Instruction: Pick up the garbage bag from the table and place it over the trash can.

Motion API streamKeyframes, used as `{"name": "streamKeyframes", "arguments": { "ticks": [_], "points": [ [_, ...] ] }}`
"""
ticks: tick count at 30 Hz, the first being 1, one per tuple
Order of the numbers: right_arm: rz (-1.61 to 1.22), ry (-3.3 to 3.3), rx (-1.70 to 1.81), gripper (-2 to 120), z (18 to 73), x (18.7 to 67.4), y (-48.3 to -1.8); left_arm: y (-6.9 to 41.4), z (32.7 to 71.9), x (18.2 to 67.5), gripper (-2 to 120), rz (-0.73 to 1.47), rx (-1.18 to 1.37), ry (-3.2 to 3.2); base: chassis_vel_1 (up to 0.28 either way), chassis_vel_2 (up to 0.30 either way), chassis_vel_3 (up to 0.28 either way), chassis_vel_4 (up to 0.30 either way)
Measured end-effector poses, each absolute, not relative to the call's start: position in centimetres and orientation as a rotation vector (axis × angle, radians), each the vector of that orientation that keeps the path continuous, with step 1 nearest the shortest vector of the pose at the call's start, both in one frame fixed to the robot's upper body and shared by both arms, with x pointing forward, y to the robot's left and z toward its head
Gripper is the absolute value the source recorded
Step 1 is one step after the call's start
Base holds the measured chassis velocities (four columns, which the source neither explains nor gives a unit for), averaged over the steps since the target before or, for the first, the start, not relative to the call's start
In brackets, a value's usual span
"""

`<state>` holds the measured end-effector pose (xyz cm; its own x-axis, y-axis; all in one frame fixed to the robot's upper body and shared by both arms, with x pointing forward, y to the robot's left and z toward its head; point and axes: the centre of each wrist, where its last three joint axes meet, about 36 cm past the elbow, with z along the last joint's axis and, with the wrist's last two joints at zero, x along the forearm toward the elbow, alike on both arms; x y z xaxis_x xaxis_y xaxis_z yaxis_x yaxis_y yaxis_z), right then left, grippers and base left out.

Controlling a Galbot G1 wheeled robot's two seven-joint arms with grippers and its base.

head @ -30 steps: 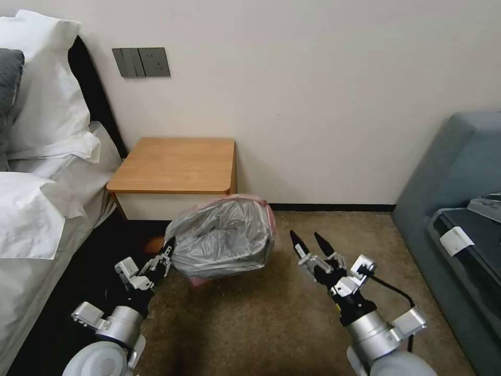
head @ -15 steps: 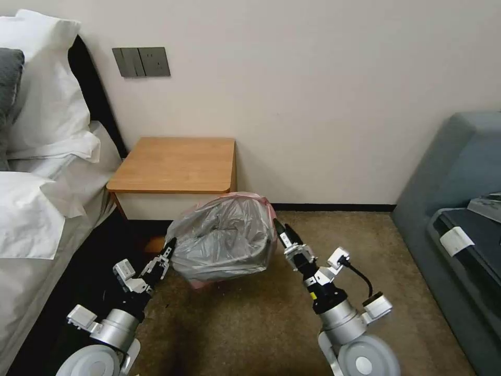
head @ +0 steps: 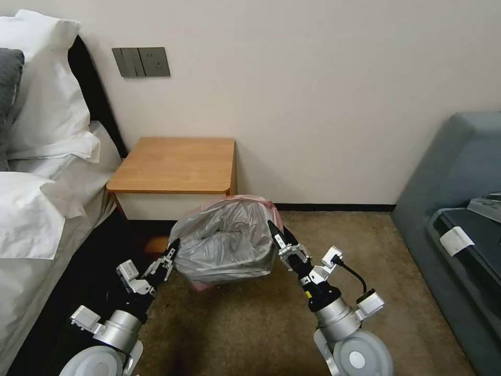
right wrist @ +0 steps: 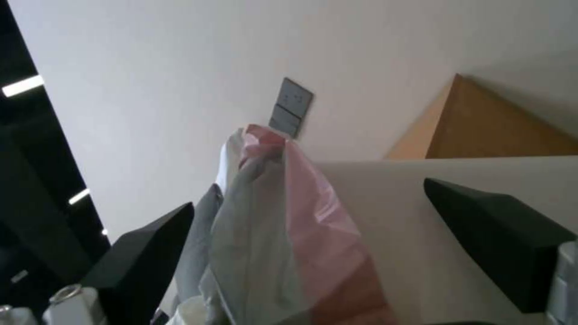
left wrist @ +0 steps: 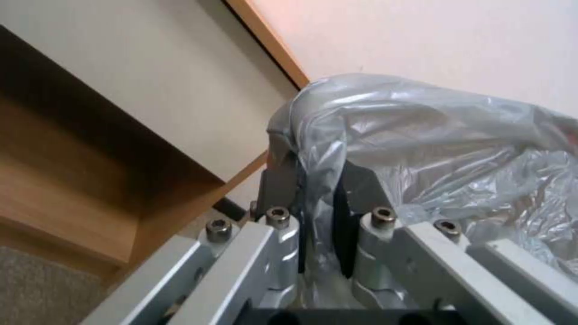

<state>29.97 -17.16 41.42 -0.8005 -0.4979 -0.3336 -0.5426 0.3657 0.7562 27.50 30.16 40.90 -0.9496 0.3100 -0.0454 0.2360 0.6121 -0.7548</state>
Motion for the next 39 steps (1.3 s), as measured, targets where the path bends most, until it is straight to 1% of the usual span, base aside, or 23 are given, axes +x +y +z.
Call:
{"name": "streamKeyframes", "arguments": {
  "ticks": [1,2,4,5,7,8,12,13,15,16,17,21,22,24,25,26,28,31,39],
  "points": [
    [1.445,2.555,-0.975,96,41.4,30.0,-17.1,30.2,40.9,27.5,6,1.261,-0.464,-2.741,0.000,0.000,0.000,0.000],
    [1.445,2.553,-0.973,90,41.4,30.0,-17.0,30.2,40.9,27.5,6,1.258,-0.463,-2.743,0.000,0.000,0.000,0.000],
    [1.444,2.553,-0.973,88,41.4,30.0,-16.9,30.2,40.9,27.5,6,1.256,-0.463,-2.744,0.000,0.000,0.000,0.000],
    [1.441,2.551,-0.971,80,41.4,30.0,-16.9,30.2,40.9,27.5,6,1.253,-0.462,-2.745,0.000,0.000,0.000,0.000],
    [1.436,2.551,-0.970,72,41.4,30.1,-16.9,30.2,40.9,27.5,6,1.247,-0.463,-2.748,0.000,0.000,0.000,0.000],
    [1.436,2.551,-0.970,72,41.4,30.1,-16.9,30.2,40.9,27.5,6,1.247,-0.463,-2.748,0.000,0.000,0.000,0.000],
    [1.420,2.556,-0.964,53,41.4,30.1,-16.9,30.1,40.8,27.5,6,1.236,-0.467,-2.750,0.000,0.000,0.000,0.000],
    [1.420,2.556,-0.964,53,41.4,30.1,-16.9,30.1,40.8,27.5,6,1.236,-0.467,-2.750,0.000,0.000,0.000,0.000],
    [1.417,2.557,-0.958,45,41.4,30.1,-16.9,30.0,40.7,27.6,6,1.234,-0.468,-2.751,0.000,0.000,0.000,0.000],
    [1.416,2.557,-0.955,39,41.4,30.1,-16.9,30.0,40.7,27.6,6,1.233,-0.467,-2.752,0.000,0.000,0.000,0.000],
    [1.416,2.557,-0.955,39,41.4,30.1,-16.9,30.0,40.7,27.6,6,1.233,-0.467,-2.752,0.000,0.000,0.000,0.000],
    [1.407,2.542,-0.961,21,41.3,30.2,-16.8,30.1,40.6,27.6,6,1.229,-0.463,-2.759,0.000,0.000,0.000,0.000],
    [1.407,2.542,-0.961,21,41.3,30.2,-16.8,30.1,40.6,27.6,6,1.229,-0.463,-2.759,0.000,0.000,0.000,0.000],
    [1.405,2.539,-0.960,10,41.3,30.3,-16.7,30.1,40.5,27.6,6,1.227,-0.461,-2.761,0.000,0.000,0.000,0.000],
    [1.403,2.539,-0.959,7,41.3,30.3,-16.7,30.1,40.5,27.6,6,1.226,-0.460,-2.761,0.000,0.000,0.000,0.000],
    [1.403,2.539,-0.959,7,41.3,30.3,-16.7,30.1,40.5,27.6,6,1.226,-0.460,-2.761,0.000,0.000,0.000,0.000],
    [1.396,2.537,-0.953,0,41.3,30.4,-16.7,30.0,40.4,27.6,6,1.224,-0.465,-2.760,0.000,0.000,0.000,0.000],
    [1.379,2.545,-0.932,0,41.3,30.6,-16.6,29.9,40.4,27.6,6,1.224,-0.476,-2.758,0.000,0.000,0.000,0.000],
    [1.222,2.673,-0.809,0,41.4,31.2,-16.7,29.2,40.1,27.3,6,1.213,-0.546,-2.747,0.000,0.000,0.000,0.000]
  ]
}}
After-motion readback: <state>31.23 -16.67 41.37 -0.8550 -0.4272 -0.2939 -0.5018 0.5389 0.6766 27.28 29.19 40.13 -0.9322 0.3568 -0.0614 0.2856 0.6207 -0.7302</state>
